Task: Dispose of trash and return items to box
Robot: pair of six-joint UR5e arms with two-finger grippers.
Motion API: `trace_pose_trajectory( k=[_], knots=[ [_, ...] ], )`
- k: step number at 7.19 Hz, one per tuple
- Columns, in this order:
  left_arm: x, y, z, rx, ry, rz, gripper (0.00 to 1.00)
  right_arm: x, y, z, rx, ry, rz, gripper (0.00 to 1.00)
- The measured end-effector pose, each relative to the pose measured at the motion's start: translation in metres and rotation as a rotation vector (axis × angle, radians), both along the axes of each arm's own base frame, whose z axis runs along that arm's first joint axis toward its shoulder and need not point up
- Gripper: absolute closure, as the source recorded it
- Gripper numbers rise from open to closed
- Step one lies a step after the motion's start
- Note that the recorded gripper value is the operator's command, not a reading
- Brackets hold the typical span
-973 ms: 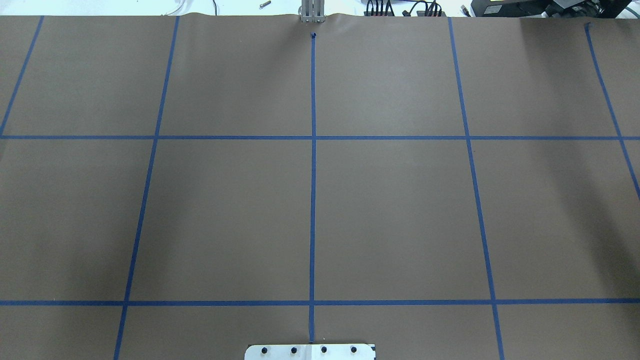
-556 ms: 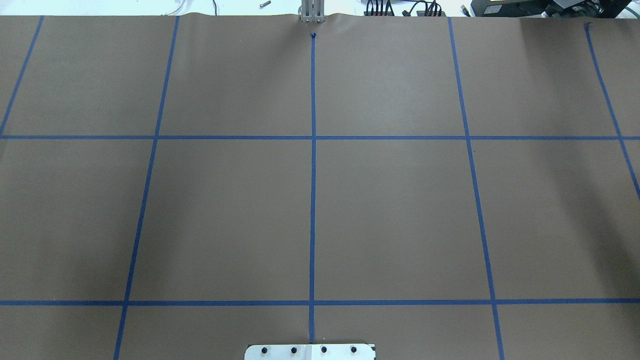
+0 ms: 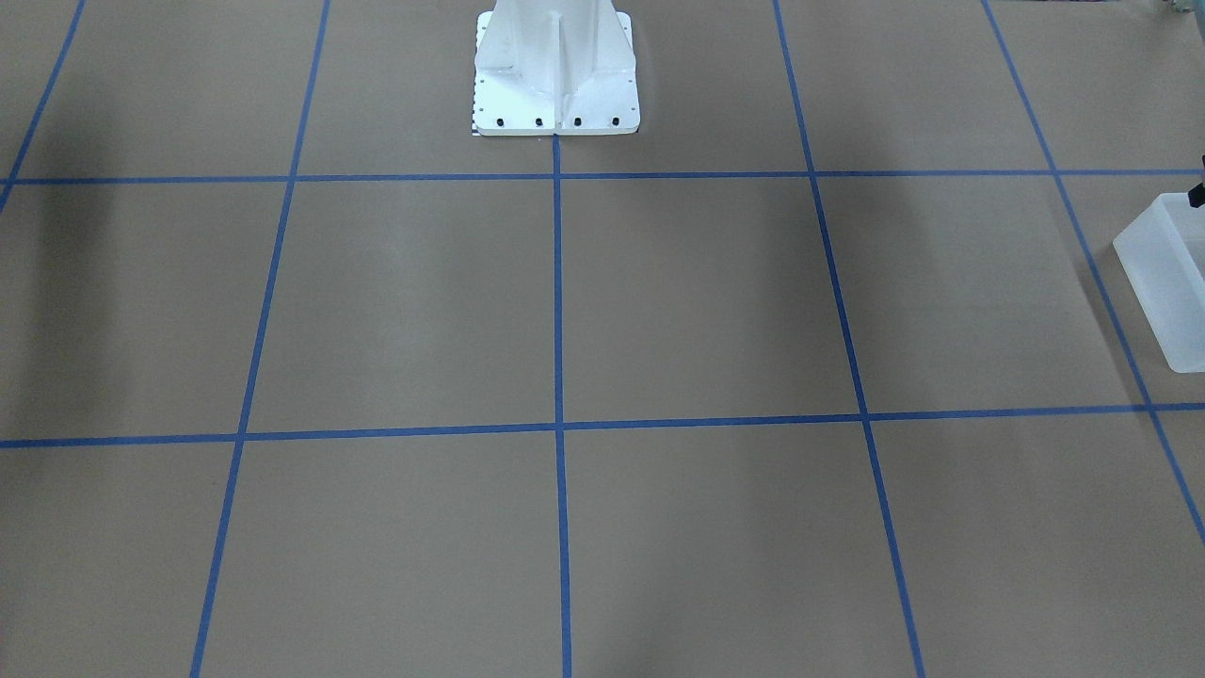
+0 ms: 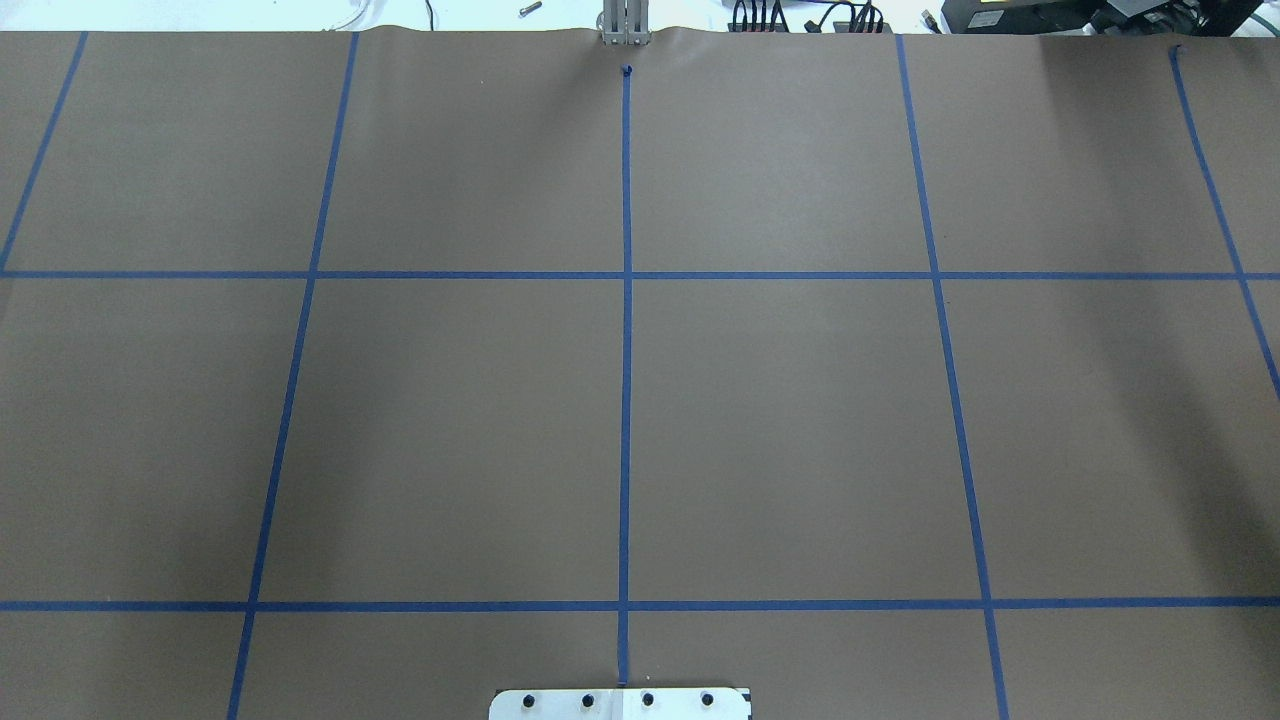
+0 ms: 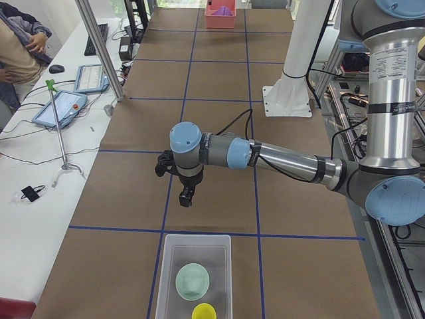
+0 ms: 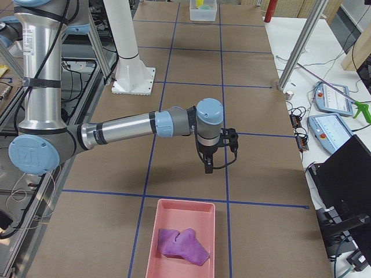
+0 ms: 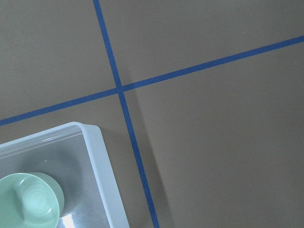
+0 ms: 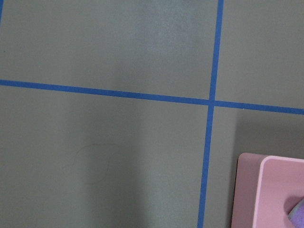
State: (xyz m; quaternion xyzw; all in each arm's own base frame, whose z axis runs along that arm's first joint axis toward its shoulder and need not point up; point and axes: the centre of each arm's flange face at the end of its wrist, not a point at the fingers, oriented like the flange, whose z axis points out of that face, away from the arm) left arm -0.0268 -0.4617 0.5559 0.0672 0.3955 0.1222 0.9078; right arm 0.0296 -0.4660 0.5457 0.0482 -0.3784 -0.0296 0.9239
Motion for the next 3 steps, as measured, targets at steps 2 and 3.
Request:
trace_pose_trajectory(
  k=[2,3],
  knots=[
    [-0.0014,0.0006,0.0009,-0.002,0.001,-0.003,0.02,0.0006,0.0003,0.0000,0.001,0.007,0.002,0.00],
    [-0.0032,0.0004,0.0010,-0.002,0.001,-0.007,0.02,0.0008,0.0008,0.0018,-0.003,0.011,0.002,0.00]
  ],
)
